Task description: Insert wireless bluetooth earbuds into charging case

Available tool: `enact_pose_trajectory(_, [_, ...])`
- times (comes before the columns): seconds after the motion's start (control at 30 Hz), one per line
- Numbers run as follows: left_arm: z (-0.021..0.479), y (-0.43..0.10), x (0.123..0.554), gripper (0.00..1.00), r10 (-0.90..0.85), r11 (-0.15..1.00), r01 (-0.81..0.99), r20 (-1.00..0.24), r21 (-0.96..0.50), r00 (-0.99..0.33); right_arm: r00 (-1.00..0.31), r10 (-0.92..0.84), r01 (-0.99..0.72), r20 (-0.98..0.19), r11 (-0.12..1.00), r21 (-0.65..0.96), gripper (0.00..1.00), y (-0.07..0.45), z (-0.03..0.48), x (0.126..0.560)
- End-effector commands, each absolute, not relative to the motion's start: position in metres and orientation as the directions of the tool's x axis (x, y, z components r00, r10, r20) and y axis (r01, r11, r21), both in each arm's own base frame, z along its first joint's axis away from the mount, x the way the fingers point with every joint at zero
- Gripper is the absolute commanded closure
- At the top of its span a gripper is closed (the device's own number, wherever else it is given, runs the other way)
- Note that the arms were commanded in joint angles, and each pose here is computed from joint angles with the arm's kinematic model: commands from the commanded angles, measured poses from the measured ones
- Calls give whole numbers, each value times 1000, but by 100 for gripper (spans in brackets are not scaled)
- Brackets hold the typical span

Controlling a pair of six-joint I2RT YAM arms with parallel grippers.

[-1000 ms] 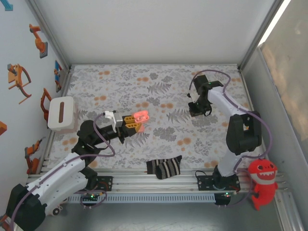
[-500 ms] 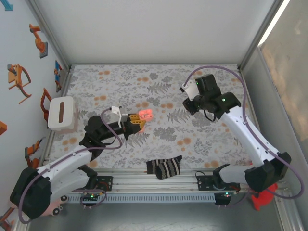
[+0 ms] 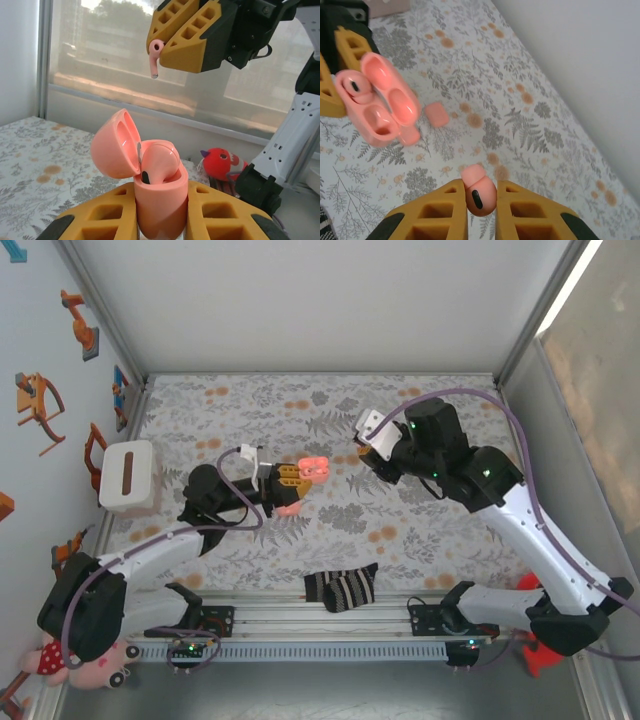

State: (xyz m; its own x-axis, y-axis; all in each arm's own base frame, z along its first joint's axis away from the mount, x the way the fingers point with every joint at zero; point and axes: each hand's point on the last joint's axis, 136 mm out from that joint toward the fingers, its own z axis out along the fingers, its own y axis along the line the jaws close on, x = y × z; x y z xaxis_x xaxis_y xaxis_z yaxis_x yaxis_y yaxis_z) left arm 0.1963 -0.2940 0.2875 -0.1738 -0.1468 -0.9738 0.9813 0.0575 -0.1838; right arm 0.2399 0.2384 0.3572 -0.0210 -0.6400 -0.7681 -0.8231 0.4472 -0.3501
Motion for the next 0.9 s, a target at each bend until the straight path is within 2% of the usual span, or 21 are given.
enact_pose_trajectory(0.0, [312,-295,188,100,-175,-26,992,-977,-123,-126,77,-674,-806,-734,392,-444,85,242,376,234])
enact_pose_trajectory(0.5, [324,-298,188,100,-169,-81,989,-976,-123,-135,234,-788,-772,-569,205,-602,85,280,369,221])
enact_pose_trajectory(0.87, [326,-297,187,100,-175,-86,989,-975,-120,-134,260,-790,-787,-556,161,-596,85,293,357,217])
